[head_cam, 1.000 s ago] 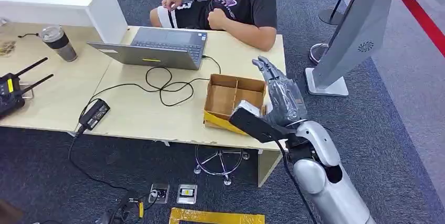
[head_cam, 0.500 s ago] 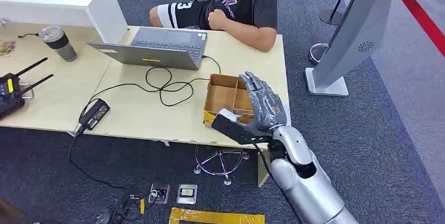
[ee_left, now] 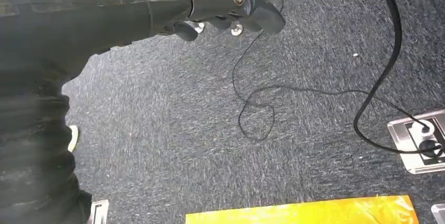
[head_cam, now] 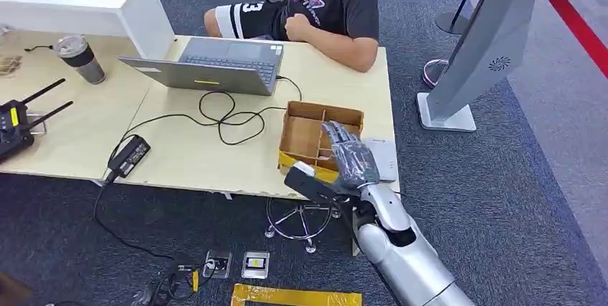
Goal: Pass the card to the sensor for recognition and then transmit it.
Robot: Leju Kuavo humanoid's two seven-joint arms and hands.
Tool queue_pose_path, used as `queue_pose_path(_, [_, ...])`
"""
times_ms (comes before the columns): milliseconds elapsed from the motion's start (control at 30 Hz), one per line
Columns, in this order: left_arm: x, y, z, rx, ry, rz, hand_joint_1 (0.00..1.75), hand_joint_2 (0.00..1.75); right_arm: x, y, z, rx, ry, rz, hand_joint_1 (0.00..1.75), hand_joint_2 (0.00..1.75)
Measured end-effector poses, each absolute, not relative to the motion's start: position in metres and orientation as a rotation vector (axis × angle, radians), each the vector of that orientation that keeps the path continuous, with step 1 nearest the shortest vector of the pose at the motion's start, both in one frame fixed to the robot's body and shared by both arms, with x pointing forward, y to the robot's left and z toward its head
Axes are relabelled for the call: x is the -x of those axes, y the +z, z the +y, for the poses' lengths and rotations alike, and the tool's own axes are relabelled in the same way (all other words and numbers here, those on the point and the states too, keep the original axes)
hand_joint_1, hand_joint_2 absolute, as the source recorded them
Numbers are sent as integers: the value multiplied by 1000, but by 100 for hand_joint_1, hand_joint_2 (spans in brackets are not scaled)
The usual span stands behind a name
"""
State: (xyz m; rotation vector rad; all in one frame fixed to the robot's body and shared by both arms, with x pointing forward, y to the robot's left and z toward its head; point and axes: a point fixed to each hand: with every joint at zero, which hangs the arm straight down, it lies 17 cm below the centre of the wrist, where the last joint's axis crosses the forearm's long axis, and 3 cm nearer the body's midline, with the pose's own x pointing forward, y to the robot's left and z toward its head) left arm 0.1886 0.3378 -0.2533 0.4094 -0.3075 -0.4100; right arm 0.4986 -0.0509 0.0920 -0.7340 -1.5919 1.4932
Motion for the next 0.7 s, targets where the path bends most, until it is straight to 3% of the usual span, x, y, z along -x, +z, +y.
queue_pose_path(700, [-192, -253, 336, -405, -421, -309, 0, 175, -512, 77, -71, 827, 1535, -1520, 0, 175])
